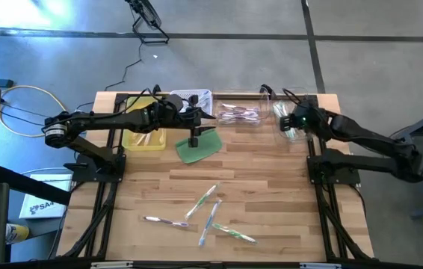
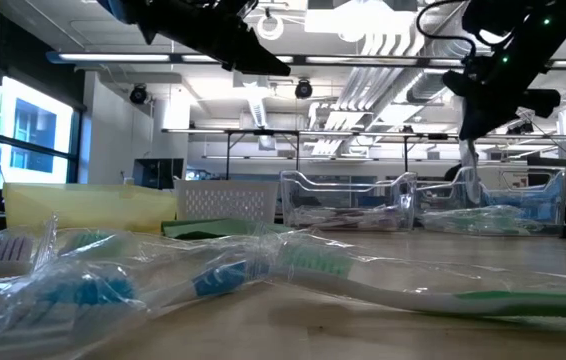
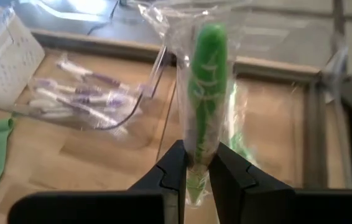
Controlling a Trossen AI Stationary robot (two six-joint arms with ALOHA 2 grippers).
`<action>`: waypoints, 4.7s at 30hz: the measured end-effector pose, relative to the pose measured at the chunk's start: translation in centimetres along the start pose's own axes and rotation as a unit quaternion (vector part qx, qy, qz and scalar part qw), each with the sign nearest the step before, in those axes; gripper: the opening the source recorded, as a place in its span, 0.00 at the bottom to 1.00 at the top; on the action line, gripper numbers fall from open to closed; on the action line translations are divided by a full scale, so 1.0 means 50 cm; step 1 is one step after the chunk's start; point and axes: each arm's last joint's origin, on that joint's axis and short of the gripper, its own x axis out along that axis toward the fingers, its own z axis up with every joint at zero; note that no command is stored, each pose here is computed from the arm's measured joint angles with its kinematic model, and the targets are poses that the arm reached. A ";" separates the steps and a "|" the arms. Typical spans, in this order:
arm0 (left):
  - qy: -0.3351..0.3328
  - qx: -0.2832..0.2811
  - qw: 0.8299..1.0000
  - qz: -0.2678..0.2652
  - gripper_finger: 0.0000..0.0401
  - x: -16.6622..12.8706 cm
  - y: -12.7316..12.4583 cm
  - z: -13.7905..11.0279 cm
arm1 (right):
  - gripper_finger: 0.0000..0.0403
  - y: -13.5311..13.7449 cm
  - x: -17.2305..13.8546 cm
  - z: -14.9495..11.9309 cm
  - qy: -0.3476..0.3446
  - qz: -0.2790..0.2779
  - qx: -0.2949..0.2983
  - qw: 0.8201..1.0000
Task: Pick & Place Toothbrushes
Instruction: Put the green toothbrush into the right transparent bin
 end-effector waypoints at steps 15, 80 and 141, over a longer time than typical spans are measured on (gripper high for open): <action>0.001 -0.002 1.000 0.000 0.36 0.000 0.000 0.000 | 0.10 0.001 0.091 0.008 0.106 -0.012 0.010 0.994; 0.040 0.030 0.998 0.045 0.10 -0.025 -0.022 -0.039 | 0.01 0.102 -0.076 -0.017 -0.144 0.407 -0.230 0.872; -0.180 0.129 0.971 0.096 0.00 -0.119 -0.129 -0.107 | 0.01 0.073 -0.012 -0.122 -0.197 0.545 -0.192 0.792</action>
